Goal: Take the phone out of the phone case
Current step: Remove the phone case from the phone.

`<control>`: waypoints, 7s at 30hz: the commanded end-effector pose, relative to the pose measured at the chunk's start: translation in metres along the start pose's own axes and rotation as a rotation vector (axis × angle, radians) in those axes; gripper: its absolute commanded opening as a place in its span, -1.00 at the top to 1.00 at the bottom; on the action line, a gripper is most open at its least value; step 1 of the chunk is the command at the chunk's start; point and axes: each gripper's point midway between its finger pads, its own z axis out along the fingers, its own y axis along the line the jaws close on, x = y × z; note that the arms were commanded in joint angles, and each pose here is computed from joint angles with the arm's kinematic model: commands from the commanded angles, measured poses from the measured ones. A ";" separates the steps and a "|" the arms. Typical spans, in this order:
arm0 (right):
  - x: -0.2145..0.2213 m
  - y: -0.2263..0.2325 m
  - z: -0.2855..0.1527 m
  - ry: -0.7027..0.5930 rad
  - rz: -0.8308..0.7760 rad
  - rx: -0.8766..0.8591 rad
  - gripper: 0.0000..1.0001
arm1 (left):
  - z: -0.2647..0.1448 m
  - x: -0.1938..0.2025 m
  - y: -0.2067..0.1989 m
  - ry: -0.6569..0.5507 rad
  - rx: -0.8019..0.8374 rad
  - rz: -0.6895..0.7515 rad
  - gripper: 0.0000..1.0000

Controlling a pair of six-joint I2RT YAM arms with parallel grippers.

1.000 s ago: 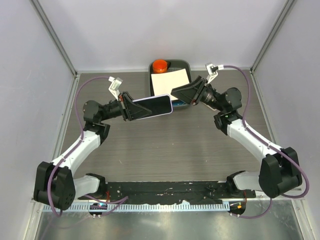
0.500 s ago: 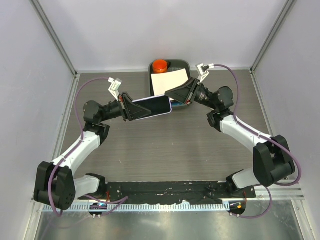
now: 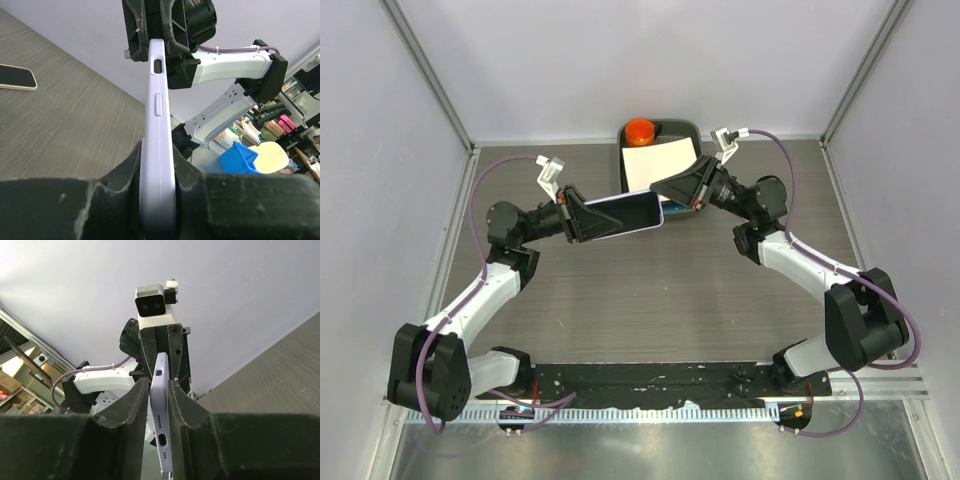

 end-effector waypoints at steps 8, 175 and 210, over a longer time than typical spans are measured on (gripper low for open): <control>0.002 0.015 0.003 -0.009 -0.056 -0.045 0.24 | -0.003 -0.016 -0.017 -0.049 0.029 0.118 0.99; 0.054 -0.019 -0.032 0.443 -0.442 -0.034 0.15 | -0.031 -0.035 -0.009 -0.126 -0.096 0.212 0.99; 0.090 -0.031 -0.024 0.516 -0.367 -0.090 0.20 | -0.029 -0.016 -0.012 -0.048 -0.050 0.168 1.00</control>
